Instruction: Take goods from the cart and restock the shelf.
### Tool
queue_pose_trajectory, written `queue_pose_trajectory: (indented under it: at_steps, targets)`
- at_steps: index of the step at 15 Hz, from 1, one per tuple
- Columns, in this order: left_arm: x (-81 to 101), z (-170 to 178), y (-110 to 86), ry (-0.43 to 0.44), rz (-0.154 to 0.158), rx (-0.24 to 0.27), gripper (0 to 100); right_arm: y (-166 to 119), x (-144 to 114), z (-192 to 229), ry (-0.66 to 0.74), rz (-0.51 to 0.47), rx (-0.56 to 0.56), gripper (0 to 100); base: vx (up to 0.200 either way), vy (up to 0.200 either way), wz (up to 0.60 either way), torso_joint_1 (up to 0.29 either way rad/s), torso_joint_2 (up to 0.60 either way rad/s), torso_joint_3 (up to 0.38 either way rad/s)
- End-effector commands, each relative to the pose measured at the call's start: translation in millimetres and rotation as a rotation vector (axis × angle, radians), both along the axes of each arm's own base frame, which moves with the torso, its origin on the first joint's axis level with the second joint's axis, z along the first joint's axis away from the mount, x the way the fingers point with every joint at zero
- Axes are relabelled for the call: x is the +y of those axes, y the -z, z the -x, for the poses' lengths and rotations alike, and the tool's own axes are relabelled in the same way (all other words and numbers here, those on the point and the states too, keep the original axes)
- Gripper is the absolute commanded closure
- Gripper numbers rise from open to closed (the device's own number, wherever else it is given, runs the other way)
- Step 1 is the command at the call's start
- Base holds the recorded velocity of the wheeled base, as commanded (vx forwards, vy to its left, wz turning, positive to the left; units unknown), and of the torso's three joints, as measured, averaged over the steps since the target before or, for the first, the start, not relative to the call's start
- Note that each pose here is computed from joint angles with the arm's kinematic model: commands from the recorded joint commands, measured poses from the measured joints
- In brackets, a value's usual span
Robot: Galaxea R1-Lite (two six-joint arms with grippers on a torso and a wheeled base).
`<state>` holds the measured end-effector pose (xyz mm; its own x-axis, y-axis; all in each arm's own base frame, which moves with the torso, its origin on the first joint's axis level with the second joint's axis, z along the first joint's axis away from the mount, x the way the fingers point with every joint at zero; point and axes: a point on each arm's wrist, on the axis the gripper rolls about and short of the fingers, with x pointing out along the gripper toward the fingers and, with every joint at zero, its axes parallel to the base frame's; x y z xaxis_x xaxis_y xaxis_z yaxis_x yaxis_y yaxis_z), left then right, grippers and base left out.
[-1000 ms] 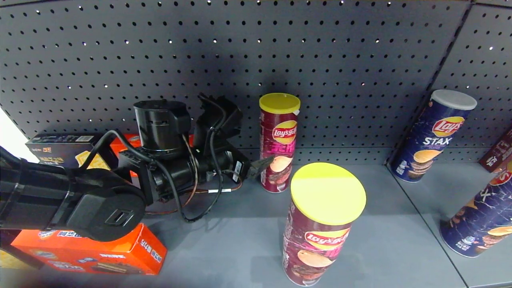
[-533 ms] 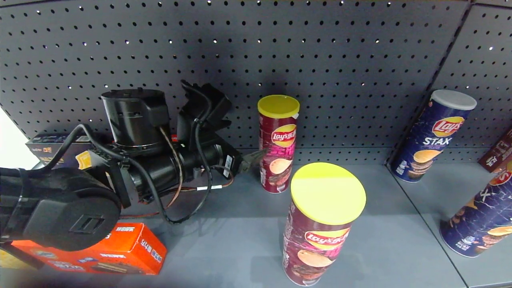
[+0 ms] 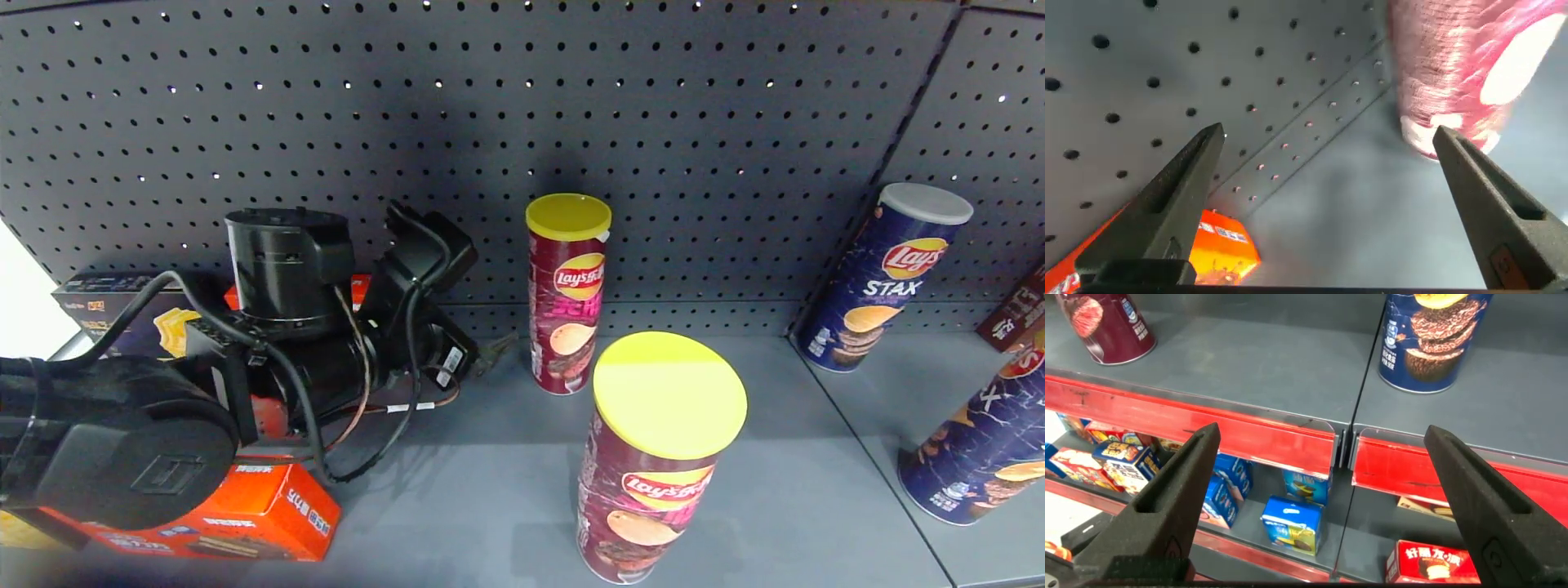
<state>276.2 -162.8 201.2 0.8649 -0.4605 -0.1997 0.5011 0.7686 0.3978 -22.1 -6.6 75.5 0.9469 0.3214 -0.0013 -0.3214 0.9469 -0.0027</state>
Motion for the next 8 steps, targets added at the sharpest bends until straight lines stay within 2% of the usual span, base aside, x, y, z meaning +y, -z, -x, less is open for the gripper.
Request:
queue_pose_trajectory:
  at_steps: [1,8]
  targets:
    - [-6.6,-12.1,4.1,-0.012,-0.007,0.009,0,-0.1,0.0,-0.1,-0.001,0.000,0.000,0,0.000,0.000,0.00,0.000,0.00,0.000]
    - [-14.9,-24.2,14.5,-0.017,-0.018,0.032,0,-0.1,0.0,-0.1,-0.001,0.000,0.000,0,0.000,0.000,0.00,0.000,0.00,0.000]
